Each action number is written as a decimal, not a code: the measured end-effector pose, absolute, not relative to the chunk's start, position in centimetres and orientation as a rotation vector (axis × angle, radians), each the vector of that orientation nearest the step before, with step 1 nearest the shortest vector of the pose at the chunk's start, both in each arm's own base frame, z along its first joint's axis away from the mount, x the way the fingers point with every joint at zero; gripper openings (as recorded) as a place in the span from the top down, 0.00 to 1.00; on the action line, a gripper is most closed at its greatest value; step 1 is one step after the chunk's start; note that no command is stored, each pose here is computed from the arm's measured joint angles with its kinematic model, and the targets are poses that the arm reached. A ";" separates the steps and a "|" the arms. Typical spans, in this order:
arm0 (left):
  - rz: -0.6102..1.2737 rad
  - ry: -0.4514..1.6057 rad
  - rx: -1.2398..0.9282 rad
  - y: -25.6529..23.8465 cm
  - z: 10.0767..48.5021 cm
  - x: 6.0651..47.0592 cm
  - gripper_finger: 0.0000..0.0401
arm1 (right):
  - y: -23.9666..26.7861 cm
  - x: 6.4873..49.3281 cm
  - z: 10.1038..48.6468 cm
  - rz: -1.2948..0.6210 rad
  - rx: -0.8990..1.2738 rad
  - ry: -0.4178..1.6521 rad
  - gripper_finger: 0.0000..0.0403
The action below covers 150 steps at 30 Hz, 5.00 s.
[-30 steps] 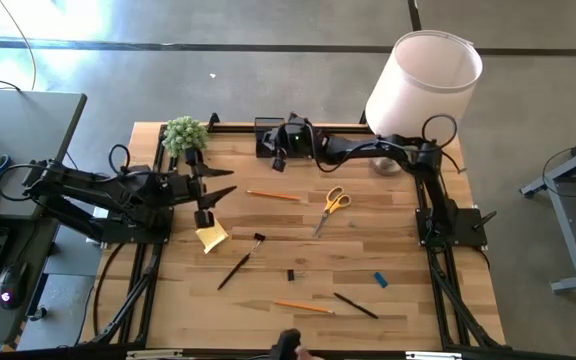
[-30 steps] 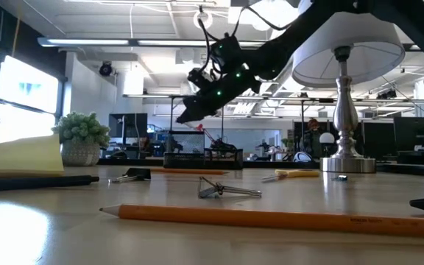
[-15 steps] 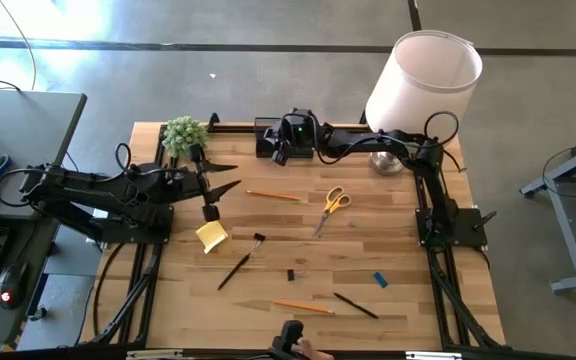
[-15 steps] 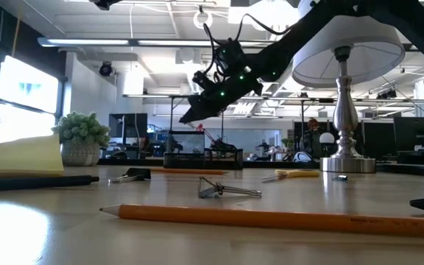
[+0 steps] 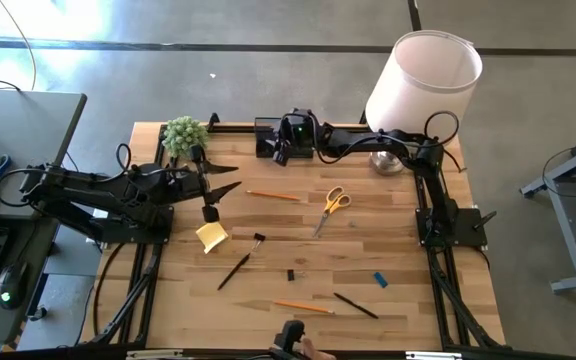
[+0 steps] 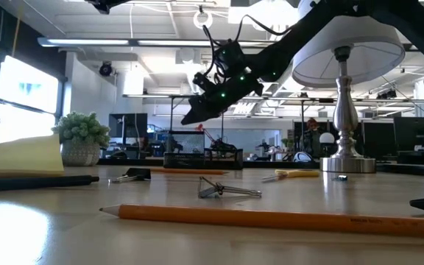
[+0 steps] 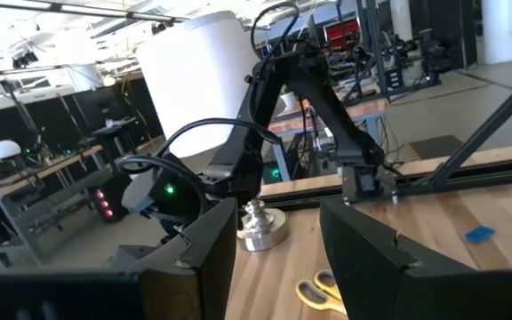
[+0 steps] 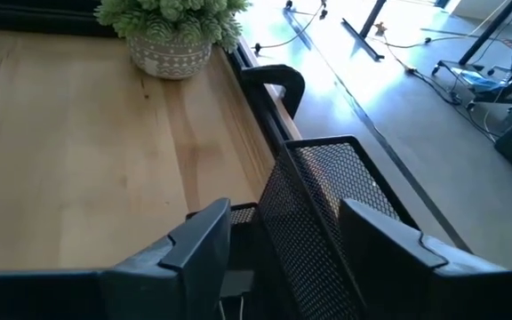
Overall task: Pick and place office supplies into organizer
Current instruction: Put the top black binder clip into the bottom left slot of the desk organizer
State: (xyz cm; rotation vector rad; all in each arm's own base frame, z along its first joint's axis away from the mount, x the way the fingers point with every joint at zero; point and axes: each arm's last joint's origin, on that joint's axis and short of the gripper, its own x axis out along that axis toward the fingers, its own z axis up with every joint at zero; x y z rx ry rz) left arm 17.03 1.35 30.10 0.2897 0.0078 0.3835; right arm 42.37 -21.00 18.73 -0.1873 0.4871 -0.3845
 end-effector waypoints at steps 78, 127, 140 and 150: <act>0.338 0.447 -0.192 1.1 24.8 17.0 0.62 | -1.4 34.2 18.7 -0.199 0.095 1.042 0.69; 0.705 1.126 -0.644 -2.2 18.0 32.0 0.62 | 1.7 23.4 15.9 -0.273 -0.255 0.468 0.69; 0.823 1.168 -0.658 -2.0 17.1 31.5 0.37 | 1.7 22.9 15.3 -0.267 -0.208 0.460 0.69; 0.845 1.120 -0.673 -2.0 17.2 31.8 0.18 | 1.7 22.9 15.3 -0.267 -0.209 0.463 0.69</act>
